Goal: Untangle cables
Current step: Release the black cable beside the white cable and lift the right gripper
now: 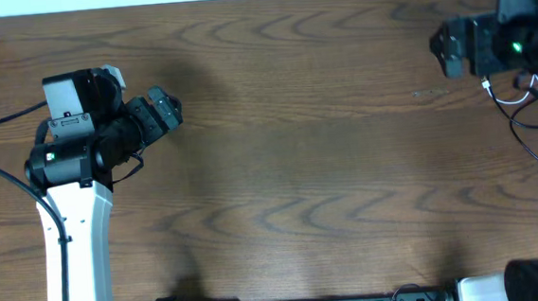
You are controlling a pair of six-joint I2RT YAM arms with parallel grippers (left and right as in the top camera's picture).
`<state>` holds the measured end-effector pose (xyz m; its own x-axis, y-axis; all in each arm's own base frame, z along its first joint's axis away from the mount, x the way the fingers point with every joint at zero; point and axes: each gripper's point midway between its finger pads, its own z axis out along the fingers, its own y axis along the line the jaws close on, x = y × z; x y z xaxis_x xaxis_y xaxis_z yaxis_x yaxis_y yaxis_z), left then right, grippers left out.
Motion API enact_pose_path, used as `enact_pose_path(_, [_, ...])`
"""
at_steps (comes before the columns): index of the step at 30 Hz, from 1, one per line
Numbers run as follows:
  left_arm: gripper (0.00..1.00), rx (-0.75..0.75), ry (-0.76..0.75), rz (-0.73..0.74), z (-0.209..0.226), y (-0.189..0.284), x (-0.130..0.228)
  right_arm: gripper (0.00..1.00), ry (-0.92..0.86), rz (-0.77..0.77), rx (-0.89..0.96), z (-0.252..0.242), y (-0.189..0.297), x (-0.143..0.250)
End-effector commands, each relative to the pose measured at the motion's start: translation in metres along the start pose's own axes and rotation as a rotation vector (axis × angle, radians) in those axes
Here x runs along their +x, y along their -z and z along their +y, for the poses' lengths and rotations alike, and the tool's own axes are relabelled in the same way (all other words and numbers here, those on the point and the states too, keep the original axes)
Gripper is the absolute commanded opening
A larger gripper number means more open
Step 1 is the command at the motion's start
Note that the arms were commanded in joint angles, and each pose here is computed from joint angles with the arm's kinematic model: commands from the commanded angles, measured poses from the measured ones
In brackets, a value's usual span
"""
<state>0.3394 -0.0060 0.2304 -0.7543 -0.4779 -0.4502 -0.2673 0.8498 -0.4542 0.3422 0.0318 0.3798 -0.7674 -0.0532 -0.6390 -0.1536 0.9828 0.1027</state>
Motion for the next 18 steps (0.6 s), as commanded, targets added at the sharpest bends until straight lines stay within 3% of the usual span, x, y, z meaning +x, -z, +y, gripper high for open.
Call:
enact_pose_path(1, [1.00,0.007,-0.006,-0.010,-0.002,0.003,-0.005,0.99,0.020,-0.013,0.013,0.003,0.018,0.007])
enact_pose_path(14, [0.99,0.007,-0.007,-0.010,-0.002,0.003,-0.005,0.99,0.038,-0.028,0.057,-0.004,0.019,0.004])
enact_pose_path(18, [0.99,0.007,-0.007,-0.010,-0.002,0.003,-0.005,0.99,0.052,-0.130,0.068,-0.004,0.028,-0.015])
